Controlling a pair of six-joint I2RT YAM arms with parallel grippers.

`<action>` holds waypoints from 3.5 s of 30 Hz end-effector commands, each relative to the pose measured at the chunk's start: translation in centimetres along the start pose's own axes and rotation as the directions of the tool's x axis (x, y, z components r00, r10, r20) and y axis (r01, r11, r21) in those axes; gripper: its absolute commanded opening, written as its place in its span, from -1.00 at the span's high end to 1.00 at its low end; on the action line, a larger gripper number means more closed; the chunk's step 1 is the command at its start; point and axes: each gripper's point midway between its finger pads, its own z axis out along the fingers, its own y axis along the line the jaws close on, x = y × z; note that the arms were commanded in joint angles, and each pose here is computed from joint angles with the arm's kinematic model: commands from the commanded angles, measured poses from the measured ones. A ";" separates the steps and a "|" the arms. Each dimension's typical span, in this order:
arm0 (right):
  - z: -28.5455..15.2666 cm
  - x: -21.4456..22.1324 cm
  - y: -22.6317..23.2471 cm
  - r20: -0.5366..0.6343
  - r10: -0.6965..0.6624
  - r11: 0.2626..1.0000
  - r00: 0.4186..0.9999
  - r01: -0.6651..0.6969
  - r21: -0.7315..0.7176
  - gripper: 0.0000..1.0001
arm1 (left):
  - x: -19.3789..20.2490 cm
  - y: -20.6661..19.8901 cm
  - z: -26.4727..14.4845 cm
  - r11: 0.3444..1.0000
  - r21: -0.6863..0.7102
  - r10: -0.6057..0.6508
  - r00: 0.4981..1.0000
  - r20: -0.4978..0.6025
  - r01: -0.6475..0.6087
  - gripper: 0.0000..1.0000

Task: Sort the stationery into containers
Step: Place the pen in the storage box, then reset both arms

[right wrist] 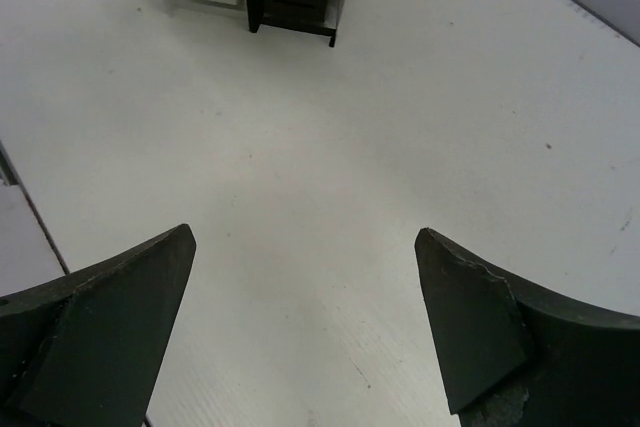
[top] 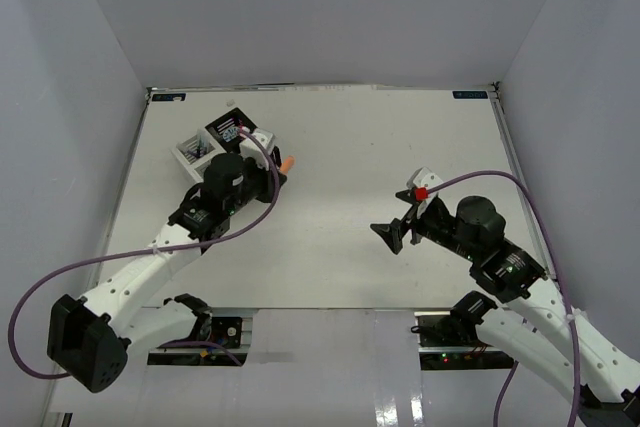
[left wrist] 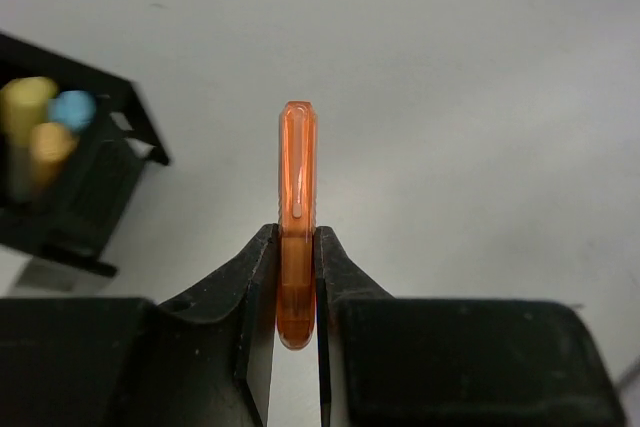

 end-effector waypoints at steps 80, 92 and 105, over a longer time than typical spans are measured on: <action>-2.3 -2.6 -2.0 0.140 0.007 0.989 0.990 -0.027 0.145 -0.94 | -4.5 16.8 -9.8 0.814 -0.554 0.042 0.933 0.357 0.176 -0.36; -11.7 -5.8 -7.0 0.328 0.011 0.850 0.945 -0.182 0.494 -0.80 | -9.3 7.5 -19.3 0.907 -0.402 0.048 0.919 0.391 0.124 -0.96; -14.2 -4.2 -7.1 0.368 -0.041 0.827 0.929 -0.175 0.535 -0.80 | -4.1 7.1 -23.2 0.846 -0.460 -0.049 0.898 0.437 0.269 -0.96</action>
